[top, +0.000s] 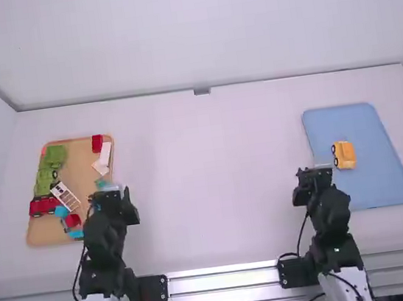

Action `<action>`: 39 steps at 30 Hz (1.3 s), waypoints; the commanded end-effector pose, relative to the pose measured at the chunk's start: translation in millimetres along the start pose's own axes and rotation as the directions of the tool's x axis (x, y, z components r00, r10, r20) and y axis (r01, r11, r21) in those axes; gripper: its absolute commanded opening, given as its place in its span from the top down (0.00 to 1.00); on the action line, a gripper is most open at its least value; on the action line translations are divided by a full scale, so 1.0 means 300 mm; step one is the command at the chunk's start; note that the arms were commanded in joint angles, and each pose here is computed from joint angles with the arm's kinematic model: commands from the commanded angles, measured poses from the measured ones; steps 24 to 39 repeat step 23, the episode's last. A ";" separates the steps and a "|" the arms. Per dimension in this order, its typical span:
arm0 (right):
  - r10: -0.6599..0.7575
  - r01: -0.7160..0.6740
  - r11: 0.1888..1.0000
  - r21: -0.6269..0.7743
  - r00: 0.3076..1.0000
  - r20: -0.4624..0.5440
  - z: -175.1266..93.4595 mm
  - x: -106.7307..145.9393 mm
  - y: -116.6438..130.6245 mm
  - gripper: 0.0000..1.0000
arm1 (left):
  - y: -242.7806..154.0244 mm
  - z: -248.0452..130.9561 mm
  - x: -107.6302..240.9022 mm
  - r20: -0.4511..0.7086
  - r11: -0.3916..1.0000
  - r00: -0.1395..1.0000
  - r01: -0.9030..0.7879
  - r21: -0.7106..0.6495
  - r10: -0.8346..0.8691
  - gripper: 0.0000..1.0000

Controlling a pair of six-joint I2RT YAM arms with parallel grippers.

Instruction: Assemble lego blocks to make yellow taxi

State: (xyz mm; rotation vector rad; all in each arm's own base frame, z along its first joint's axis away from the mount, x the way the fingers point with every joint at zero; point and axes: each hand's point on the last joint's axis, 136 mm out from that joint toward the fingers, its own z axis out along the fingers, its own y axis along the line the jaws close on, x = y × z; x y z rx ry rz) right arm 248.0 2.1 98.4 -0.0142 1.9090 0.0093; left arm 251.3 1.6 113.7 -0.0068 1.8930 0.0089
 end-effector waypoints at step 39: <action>0.002 -0.002 1.000 -0.002 0.973 0.231 -0.062 -0.152 0.002 1.00 | -0.005 -0.054 -0.102 0.216 1.000 0.976 0.000 0.010 -0.002 1.00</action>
